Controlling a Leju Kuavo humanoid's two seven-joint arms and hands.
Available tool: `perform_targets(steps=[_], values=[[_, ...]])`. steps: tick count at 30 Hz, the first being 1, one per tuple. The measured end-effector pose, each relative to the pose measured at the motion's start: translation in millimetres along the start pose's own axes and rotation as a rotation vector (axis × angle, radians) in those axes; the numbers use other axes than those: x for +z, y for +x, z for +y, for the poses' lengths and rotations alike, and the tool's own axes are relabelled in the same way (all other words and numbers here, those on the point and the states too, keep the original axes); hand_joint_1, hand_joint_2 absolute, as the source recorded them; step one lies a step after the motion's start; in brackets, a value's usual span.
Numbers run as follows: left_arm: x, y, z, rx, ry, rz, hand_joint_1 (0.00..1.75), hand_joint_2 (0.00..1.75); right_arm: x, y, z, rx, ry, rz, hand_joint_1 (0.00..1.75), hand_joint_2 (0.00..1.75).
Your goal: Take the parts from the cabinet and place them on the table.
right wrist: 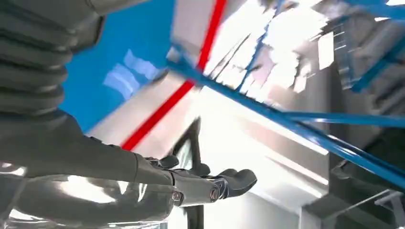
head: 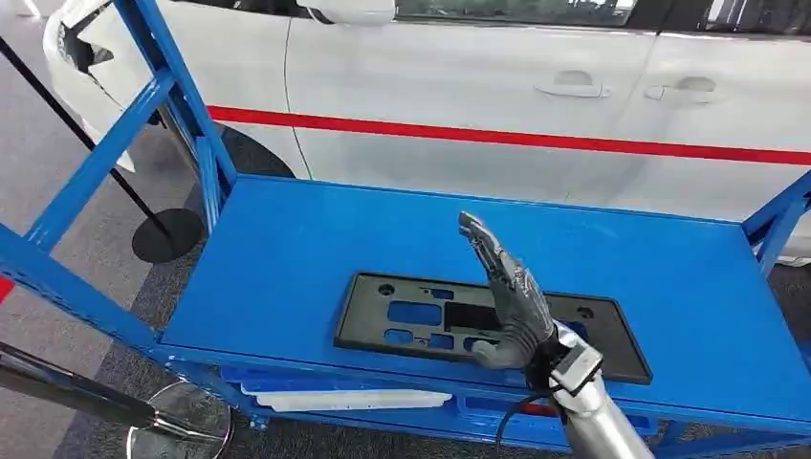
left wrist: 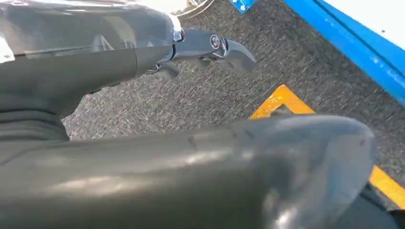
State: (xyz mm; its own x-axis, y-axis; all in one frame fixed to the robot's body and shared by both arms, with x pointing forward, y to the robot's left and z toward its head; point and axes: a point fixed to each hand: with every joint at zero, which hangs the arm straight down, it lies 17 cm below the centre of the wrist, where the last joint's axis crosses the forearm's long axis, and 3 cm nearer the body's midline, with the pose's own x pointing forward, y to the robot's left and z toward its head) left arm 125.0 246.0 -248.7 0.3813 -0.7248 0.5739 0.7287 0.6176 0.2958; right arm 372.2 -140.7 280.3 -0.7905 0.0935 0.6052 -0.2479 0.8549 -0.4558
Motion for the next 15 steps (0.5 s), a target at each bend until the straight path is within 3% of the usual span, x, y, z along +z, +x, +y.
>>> perform_targets(steps=[2,15], values=[[-0.9,2.4,-0.8,0.002,-0.001,-0.004,0.0,0.0,1.8,-0.4,-0.2,0.091,-0.001,-0.003,0.0,1.75],[-0.1,-0.1,-3.0,-0.017,-0.013,0.004,0.0,0.0,35.9,26.0,-33.3,0.189,-0.1,-0.013,0.0,1.75]])
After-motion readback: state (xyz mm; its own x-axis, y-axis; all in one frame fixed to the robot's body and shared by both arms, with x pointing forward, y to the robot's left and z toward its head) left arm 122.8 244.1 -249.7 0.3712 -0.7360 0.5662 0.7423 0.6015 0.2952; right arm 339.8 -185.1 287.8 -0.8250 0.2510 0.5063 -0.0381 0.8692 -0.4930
